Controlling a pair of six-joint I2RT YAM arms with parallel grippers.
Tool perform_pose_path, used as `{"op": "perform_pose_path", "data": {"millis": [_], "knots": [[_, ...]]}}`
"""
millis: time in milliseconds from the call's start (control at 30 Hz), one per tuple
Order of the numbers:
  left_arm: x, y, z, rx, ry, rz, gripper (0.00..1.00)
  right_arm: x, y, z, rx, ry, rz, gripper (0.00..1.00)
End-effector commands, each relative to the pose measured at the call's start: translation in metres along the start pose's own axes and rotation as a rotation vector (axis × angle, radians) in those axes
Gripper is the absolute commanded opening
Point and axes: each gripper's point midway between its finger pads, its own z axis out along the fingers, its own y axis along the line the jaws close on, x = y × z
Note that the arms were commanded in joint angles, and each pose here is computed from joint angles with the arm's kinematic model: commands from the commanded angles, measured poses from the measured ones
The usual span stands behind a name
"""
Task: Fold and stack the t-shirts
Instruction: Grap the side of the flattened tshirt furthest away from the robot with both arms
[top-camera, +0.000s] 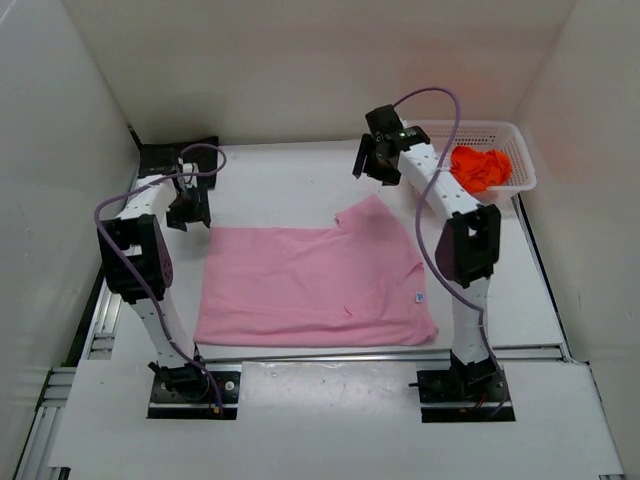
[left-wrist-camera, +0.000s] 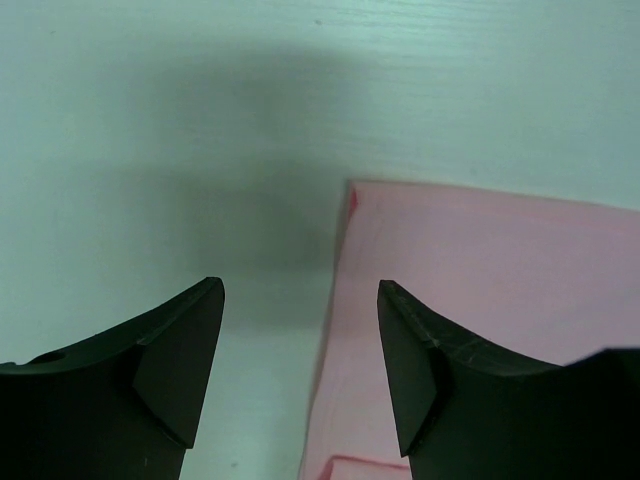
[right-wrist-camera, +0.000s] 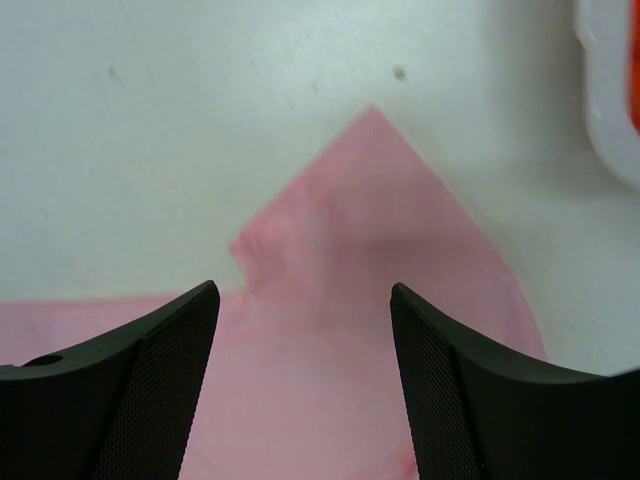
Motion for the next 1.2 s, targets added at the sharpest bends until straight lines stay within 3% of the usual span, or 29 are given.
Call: {"op": "perform_pose_path", "data": {"millis": [0, 200, 400, 500, 667, 700, 733, 833, 900, 1033, 1167], "knots": [[-0.023, -0.006, 0.005, 0.036, -0.058, 0.004, 0.74, -0.024, -0.005, 0.042, 0.015, 0.003, 0.051, 0.74], [-0.027, -0.004, 0.028, 0.072, -0.040, -0.015, 0.74, -0.016, -0.008, 0.118, 0.021, 0.011, 0.138, 0.72], [-0.015, -0.016, 0.045, 0.161, 0.012, -0.028, 0.75, 0.012, -0.020, 0.144, 0.072, 0.088, 0.137, 0.72], [-0.006, -0.020, 0.059, 0.166, 0.051, -0.023, 0.76, 0.025, -0.024, 0.150, 0.085, 0.128, 0.133, 0.68], [-0.004, -0.029, 0.070, 0.173, 0.074, -0.006, 0.77, 0.036, -0.019, 0.157, 0.059, 0.169, 0.155, 0.49], [-0.010, -0.027, 0.072, 0.164, 0.063, -0.004, 0.77, 0.036, -0.018, 0.159, 0.058, 0.168, 0.155, 0.44], [-0.010, -0.027, 0.072, 0.164, 0.063, -0.004, 0.77, 0.036, -0.018, 0.159, 0.058, 0.168, 0.155, 0.30], [-0.012, -0.031, 0.075, 0.168, 0.063, 0.005, 0.77, 0.036, -0.018, 0.162, 0.059, 0.169, 0.155, 0.12], [-0.008, -0.042, 0.072, 0.205, 0.070, 0.013, 0.75, 0.040, -0.021, 0.160, 0.066, 0.179, 0.154, 0.07], [0.021, -0.052, 0.073, 0.246, 0.133, 0.012, 0.61, 0.035, -0.019, 0.155, 0.054, 0.163, 0.145, 0.01], [0.039, -0.065, 0.073, 0.278, 0.173, 0.025, 0.30, 0.030, -0.018, 0.149, 0.043, 0.150, 0.125, 0.00]]}}
